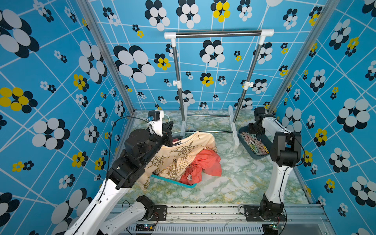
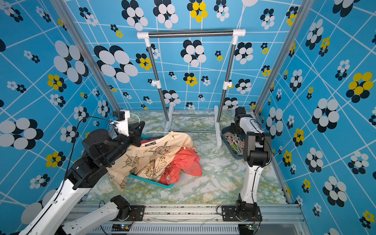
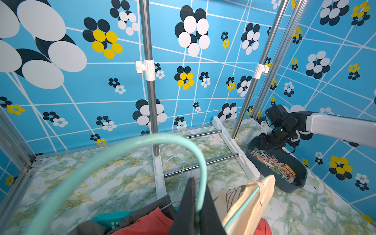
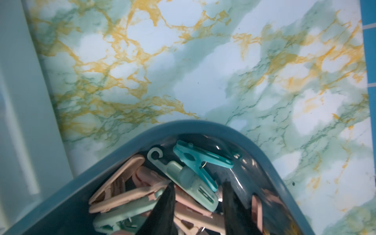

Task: Use clothespins to secure the t-shirt on both sides of the hanger
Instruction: Pick up the clothespin from the storage box.

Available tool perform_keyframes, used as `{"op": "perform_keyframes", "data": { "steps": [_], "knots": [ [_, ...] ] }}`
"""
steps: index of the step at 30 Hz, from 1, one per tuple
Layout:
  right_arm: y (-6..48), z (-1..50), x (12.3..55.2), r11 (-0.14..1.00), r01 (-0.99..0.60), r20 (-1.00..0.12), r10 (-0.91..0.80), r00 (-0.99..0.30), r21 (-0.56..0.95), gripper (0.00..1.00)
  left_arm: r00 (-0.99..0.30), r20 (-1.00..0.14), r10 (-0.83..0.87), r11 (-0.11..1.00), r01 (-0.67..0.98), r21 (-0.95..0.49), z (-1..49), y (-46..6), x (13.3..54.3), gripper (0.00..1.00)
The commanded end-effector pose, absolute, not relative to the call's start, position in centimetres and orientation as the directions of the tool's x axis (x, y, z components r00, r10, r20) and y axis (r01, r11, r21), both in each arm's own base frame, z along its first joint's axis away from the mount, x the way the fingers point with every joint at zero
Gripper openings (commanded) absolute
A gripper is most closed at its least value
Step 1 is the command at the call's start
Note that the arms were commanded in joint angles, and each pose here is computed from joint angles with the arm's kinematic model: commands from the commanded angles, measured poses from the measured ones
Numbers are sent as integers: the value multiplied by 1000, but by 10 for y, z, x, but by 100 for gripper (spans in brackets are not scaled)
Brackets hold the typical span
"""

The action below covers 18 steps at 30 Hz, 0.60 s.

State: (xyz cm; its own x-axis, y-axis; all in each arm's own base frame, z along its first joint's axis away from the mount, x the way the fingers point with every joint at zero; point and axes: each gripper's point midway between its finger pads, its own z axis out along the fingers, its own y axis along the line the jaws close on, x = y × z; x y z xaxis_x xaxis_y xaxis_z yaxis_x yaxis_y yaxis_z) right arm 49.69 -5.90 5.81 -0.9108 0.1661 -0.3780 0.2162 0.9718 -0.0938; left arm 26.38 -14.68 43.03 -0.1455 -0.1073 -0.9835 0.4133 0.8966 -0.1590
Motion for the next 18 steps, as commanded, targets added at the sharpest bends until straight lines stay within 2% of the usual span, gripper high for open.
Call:
{"op": "perform_keyframes", "data": {
  "steps": [1,5,7,14,18],
  "knots": [
    [-51,50,494,976,202,-359,161,-919,-79,42,-133,-982,-134,892,415,-178,435,-144,261,0],
    [-51,36,498,978,195,-327,160,-931,-77,34,-143,-980,-138,890,417,-186,433,-144,260,0],
    [-50,36,499,978,194,-324,161,-932,-72,24,-152,-978,-141,887,418,-193,430,-145,260,0],
    [-50,58,497,976,209,-364,172,-915,-63,2,-143,-978,-151,881,430,-199,426,-146,259,0],
    [-49,79,490,972,231,-401,193,-896,-48,0,-136,-980,-147,872,449,-193,425,-150,258,0]
  ]
}}
